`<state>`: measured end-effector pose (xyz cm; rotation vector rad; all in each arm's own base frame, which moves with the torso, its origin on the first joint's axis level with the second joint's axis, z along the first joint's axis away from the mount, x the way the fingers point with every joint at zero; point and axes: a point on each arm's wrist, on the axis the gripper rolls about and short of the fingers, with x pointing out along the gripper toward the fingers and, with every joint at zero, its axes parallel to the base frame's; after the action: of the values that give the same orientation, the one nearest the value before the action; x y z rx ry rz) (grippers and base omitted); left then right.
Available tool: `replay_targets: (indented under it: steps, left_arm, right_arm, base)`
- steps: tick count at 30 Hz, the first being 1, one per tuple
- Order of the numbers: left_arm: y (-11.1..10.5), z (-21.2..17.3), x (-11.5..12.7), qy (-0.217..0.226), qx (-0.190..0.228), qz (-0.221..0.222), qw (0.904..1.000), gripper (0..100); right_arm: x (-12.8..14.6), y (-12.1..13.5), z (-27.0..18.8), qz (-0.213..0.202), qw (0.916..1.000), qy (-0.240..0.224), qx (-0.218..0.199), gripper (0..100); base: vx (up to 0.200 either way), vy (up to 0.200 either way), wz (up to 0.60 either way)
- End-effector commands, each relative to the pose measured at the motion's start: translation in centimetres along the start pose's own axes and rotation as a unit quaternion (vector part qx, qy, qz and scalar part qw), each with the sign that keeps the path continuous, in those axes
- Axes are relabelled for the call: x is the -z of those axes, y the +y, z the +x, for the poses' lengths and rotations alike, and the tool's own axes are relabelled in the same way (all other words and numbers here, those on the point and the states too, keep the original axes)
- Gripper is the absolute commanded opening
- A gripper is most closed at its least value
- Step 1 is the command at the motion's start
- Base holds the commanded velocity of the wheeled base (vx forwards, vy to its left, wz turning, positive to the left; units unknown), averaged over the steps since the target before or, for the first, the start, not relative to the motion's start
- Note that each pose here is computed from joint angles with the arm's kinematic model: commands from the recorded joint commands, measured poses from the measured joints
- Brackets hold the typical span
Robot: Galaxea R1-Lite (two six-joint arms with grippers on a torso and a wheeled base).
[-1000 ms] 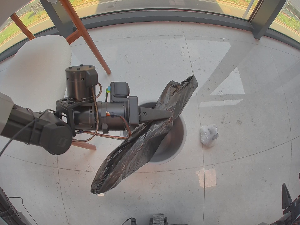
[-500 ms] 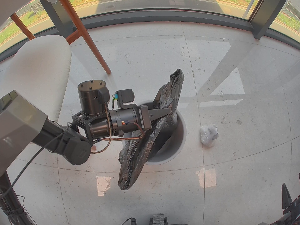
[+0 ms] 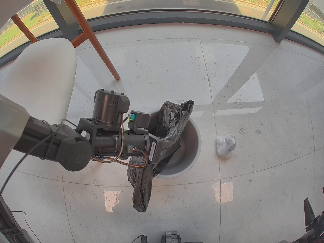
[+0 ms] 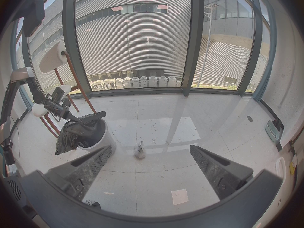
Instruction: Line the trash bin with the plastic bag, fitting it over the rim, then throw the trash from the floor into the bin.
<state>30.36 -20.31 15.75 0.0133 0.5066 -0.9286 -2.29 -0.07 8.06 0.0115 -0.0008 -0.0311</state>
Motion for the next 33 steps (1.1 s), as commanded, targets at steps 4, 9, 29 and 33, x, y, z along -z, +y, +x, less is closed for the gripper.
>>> replay_targets:
  steps: [4, 9, 29, 33]
  left_arm:
    - [-3.1, -1.7, -3.3, -0.022, -0.054, 0.182, 0.9815, 0]
    - [-3.5, -1.1, -2.9, -0.008, -0.057, 0.248, 0.9669, 0]
    - [-5.3, -0.5, -2.3, -0.007, -0.13, 0.259, 0.9571, 0]
    - [-5.2, -0.6, -1.8, 0.003, -0.142, 0.26, 0.9552, 0]
  right_arm:
    - [0.5, 0.0, 0.1, -0.001, 1.0, 0.008, 0.001, 100]
    - [-1.6, 0.0, -0.3, 0.004, 0.9991, -0.035, -0.021, 100]
    - [-17.1, 7.9, 21.8, 0.323, 0.8959, 0.237, -0.193, 100]
    - [-16.4, 9.6, 24.3, 0.316, 0.8835, 0.275, -0.209, 100]
  base:
    - [0.0, 0.0, 0.0]
    - [0.0, 0.0, 0.0]
    - [0.0, 0.0, 0.0]
    - [0.0, 0.0, 0.0]
